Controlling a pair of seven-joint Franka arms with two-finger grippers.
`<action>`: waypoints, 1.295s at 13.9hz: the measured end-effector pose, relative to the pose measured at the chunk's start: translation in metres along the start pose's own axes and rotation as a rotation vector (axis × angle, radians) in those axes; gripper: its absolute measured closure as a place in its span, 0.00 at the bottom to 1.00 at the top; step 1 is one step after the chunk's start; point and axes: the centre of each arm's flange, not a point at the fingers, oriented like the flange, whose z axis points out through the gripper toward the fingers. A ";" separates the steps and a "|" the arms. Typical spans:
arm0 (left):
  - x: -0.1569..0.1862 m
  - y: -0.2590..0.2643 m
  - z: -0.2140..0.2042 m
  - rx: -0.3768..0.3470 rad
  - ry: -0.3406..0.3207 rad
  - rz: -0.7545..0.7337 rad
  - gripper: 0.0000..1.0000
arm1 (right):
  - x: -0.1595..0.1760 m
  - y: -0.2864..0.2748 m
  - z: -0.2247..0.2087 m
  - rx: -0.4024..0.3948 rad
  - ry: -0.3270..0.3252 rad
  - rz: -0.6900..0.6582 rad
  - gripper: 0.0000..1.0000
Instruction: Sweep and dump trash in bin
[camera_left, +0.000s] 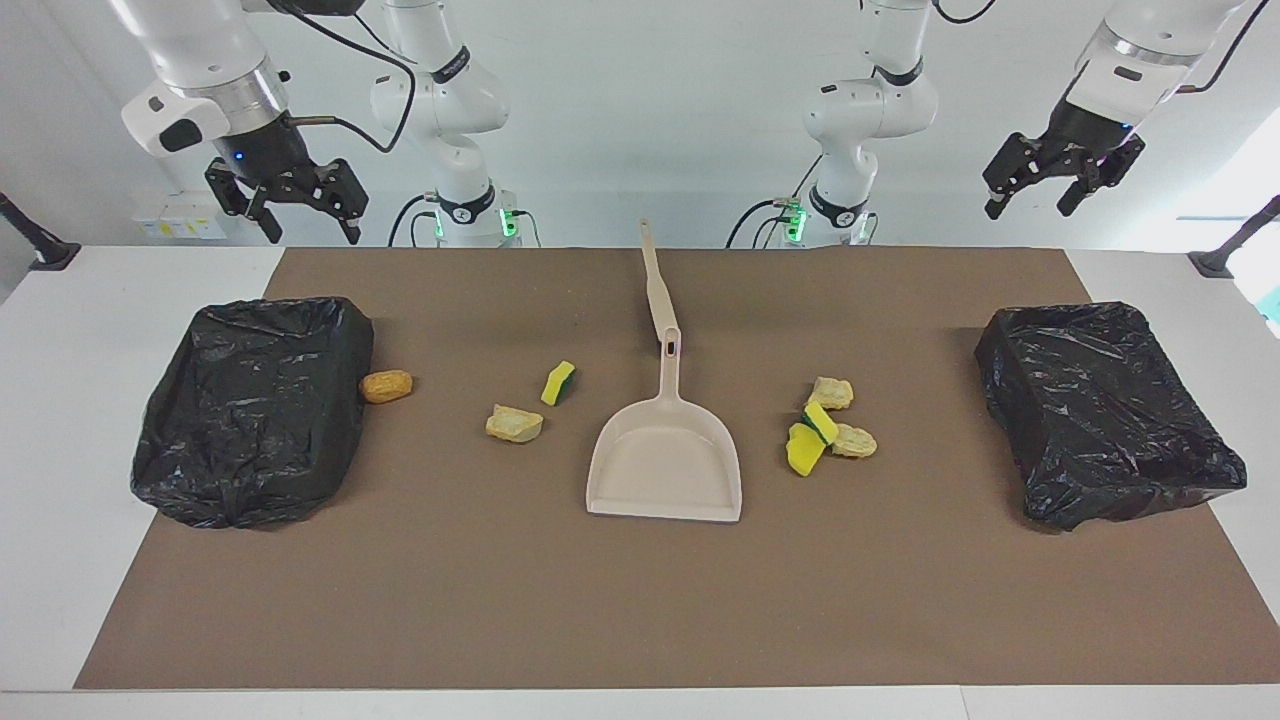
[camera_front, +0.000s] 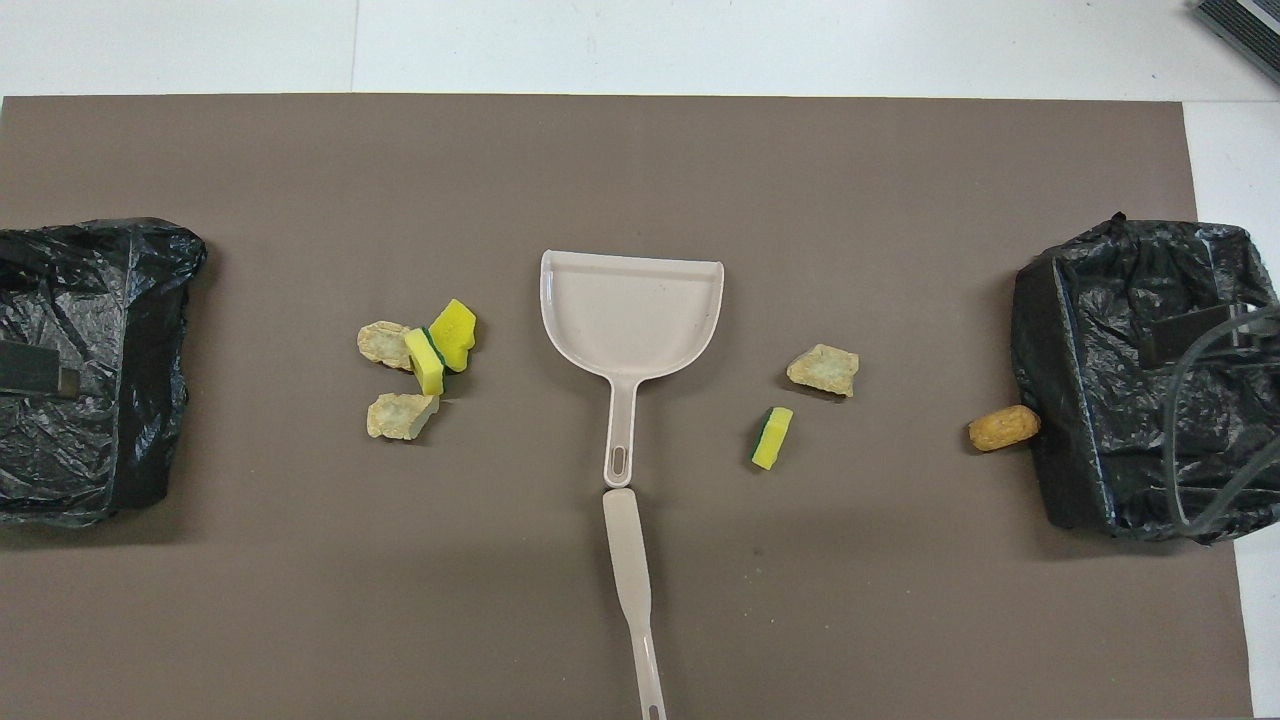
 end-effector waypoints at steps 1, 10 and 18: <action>-0.001 0.000 0.001 0.000 -0.002 0.001 0.00 | 0.000 -0.007 0.003 0.000 -0.006 -0.014 0.00; -0.004 0.000 0.008 0.002 -0.032 0.008 0.00 | 0.031 -0.023 0.081 -0.001 0.048 -0.055 0.00; -0.001 0.029 0.035 0.004 -0.047 0.056 0.00 | 0.085 -0.117 0.164 0.033 0.003 -0.081 0.00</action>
